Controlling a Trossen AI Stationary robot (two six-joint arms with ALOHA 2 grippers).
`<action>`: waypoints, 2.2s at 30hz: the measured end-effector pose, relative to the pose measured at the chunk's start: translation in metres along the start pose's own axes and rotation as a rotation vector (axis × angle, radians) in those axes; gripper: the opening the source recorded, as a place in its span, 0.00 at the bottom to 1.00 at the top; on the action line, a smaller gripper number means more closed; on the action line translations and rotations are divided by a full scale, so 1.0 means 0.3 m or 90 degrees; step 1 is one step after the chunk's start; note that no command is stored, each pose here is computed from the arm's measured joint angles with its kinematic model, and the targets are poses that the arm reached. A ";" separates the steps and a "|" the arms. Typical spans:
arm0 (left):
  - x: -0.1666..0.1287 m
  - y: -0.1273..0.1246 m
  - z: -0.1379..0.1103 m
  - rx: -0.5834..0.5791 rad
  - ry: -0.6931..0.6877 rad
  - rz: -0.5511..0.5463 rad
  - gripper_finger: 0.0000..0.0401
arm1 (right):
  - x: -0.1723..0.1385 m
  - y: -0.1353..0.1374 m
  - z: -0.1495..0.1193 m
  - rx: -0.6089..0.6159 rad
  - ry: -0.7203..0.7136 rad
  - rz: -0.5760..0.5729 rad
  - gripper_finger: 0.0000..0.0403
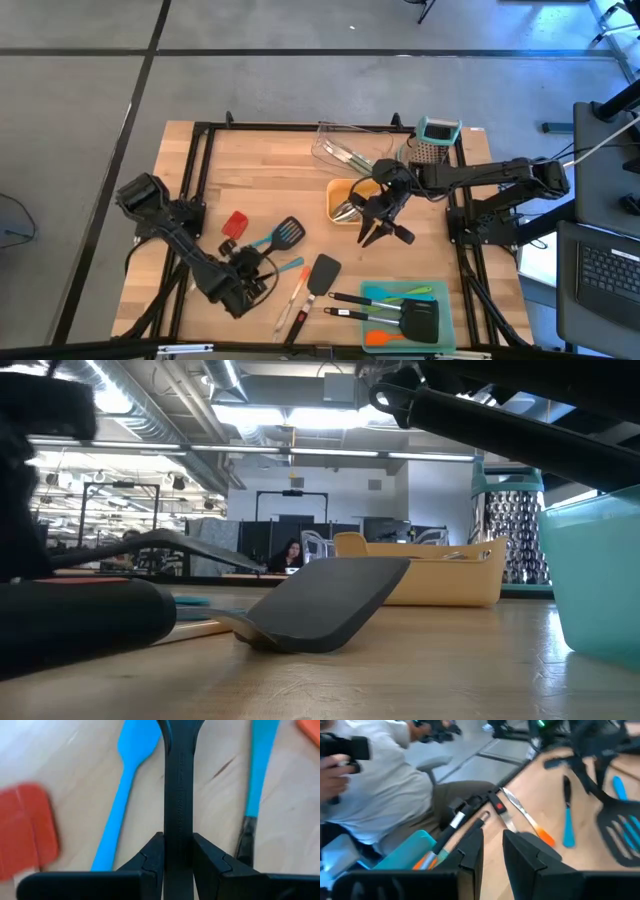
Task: Pick & Place Kitchen Items
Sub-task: Put the black spatula into the green bin
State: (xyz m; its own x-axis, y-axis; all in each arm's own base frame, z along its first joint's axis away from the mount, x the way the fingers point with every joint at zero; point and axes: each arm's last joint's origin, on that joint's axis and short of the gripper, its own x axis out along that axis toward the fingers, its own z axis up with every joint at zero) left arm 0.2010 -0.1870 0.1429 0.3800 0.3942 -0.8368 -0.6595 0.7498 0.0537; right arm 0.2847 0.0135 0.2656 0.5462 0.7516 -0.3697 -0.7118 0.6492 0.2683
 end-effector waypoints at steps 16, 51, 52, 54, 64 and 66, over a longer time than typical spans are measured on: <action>-0.084 -0.102 0.334 0.283 -0.050 -0.017 0.15 | 0.022 0.032 -0.001 0.231 0.016 0.077 0.26; -0.106 -0.286 0.590 0.723 -0.168 0.034 0.15 | 0.048 0.002 0.028 0.476 -0.057 -0.104 0.68; -0.107 -0.287 0.591 0.729 -0.173 0.039 0.15 | 0.048 -0.005 0.025 0.484 -0.060 -0.108 0.68; -0.107 -0.289 0.595 0.745 -0.182 0.048 0.15 | 0.059 -0.023 0.015 0.507 -0.056 -0.111 0.68; -0.076 -0.267 0.648 0.764 -0.183 0.079 0.15 | 0.185 -0.072 -0.048 0.571 -0.010 -0.056 0.68; -0.075 -0.266 0.649 0.772 -0.182 0.081 0.15 | 0.195 -0.076 -0.056 0.583 -0.006 -0.057 0.68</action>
State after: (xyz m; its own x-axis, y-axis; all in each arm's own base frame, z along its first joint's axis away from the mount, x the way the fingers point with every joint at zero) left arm 0.3713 -0.1523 0.2636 0.5850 0.4862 -0.6491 0.2624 0.6439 0.7187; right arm 0.3256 0.0407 0.2229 0.5883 0.6930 -0.4168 -0.0408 0.5402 0.8405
